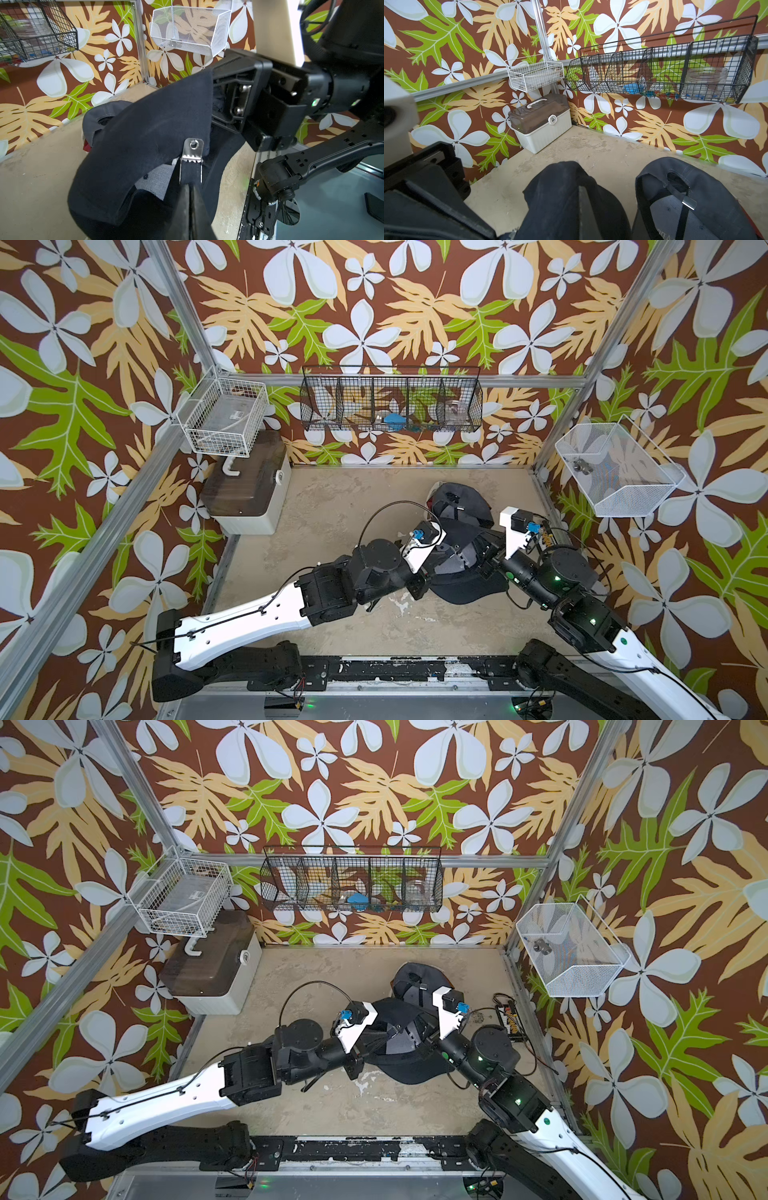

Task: Open the adjustable buckle of the baseball cap
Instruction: Open the adjustable buckle on the baseball cap, then pull the adjustable strap on the baseball cap.

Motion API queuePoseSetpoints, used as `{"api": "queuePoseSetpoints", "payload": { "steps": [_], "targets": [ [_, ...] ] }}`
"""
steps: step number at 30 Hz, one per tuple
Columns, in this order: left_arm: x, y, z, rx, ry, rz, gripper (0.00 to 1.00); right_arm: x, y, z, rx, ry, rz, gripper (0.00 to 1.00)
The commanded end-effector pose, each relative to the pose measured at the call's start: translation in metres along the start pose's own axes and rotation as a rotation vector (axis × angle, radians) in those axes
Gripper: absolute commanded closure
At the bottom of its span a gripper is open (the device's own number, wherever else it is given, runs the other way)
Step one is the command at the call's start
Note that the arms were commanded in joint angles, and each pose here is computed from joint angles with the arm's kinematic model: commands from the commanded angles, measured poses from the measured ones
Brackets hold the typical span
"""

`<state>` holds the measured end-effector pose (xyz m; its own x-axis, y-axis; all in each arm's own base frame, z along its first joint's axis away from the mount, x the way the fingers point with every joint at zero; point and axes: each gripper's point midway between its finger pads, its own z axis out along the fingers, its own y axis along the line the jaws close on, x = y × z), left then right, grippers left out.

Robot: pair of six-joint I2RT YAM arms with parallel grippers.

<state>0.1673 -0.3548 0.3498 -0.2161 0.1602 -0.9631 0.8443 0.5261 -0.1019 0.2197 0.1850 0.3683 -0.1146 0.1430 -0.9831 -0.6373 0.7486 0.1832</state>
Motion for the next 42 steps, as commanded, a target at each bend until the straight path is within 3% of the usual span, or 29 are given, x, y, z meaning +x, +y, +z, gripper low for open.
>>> {"api": "queuePoseSetpoints", "payload": {
  "steps": [1,4,6,10,18,24,42],
  "targets": [
    [-0.006,0.005,-0.003,-0.025,-0.029,-0.025,1.00,-0.012,0.003,0.001,-0.013,-0.048,0.021,1.00],
    [-0.009,0.009,-0.008,-0.043,-0.054,-0.039,0.73,-0.012,0.003,0.002,-0.015,-0.046,0.026,1.00],
    [-0.011,0.010,-0.014,-0.041,-0.080,-0.052,0.60,-0.013,0.003,0.002,-0.010,-0.041,0.029,1.00],
    [-0.010,0.009,-0.030,-0.052,-0.148,-0.068,0.53,-0.014,-0.009,0.005,0.065,-0.006,0.061,1.00],
    [0.004,0.006,-0.027,-0.087,-0.163,-0.028,0.52,-0.020,-0.010,0.018,0.097,0.070,0.120,1.00],
    [-0.014,0.013,-0.031,-0.145,-0.229,0.002,0.51,-0.022,0.002,0.022,0.036,0.084,0.150,1.00],
    [-0.023,0.004,-0.006,-0.142,-0.205,0.059,0.53,-0.024,0.010,0.020,-0.016,0.064,0.175,1.00]
  ]
}}
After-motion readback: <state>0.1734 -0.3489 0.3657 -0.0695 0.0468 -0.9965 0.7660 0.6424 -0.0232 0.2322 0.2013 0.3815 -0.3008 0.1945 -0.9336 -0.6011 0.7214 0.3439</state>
